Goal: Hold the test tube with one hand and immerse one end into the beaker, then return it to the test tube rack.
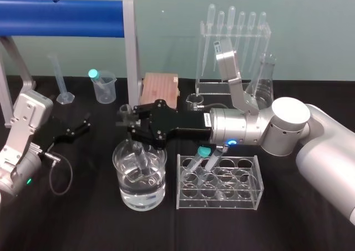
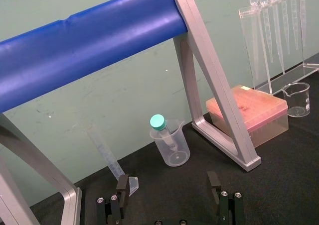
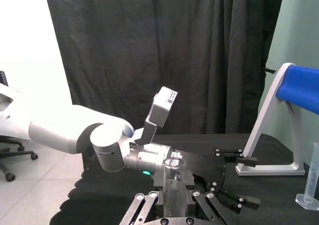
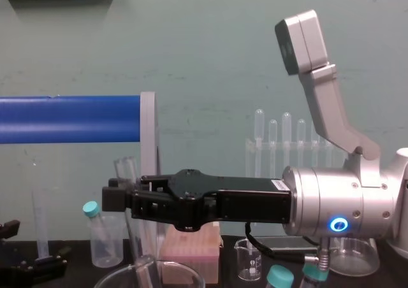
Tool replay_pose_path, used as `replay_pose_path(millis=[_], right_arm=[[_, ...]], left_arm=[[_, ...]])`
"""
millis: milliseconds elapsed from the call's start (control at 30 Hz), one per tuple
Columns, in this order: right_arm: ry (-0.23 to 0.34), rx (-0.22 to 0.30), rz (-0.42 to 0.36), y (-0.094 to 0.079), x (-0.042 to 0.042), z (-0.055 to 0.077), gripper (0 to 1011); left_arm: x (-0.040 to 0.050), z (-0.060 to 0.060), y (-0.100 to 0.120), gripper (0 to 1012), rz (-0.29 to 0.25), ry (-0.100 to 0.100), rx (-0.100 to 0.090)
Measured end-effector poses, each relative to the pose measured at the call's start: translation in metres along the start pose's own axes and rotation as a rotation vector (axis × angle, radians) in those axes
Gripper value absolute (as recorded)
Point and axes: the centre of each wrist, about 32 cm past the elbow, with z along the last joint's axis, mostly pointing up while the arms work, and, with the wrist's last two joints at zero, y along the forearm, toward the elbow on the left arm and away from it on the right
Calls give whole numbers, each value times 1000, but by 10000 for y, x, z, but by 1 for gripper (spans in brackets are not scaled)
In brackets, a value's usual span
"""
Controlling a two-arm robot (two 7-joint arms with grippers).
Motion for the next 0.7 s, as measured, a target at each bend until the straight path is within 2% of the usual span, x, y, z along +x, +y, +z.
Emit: replay_pose_path(millis=[700], right_arm=[[6, -7, -1, -8, -2, -10, 225]], left_arm=[[0, 0, 0, 1000, 0, 0, 0]])
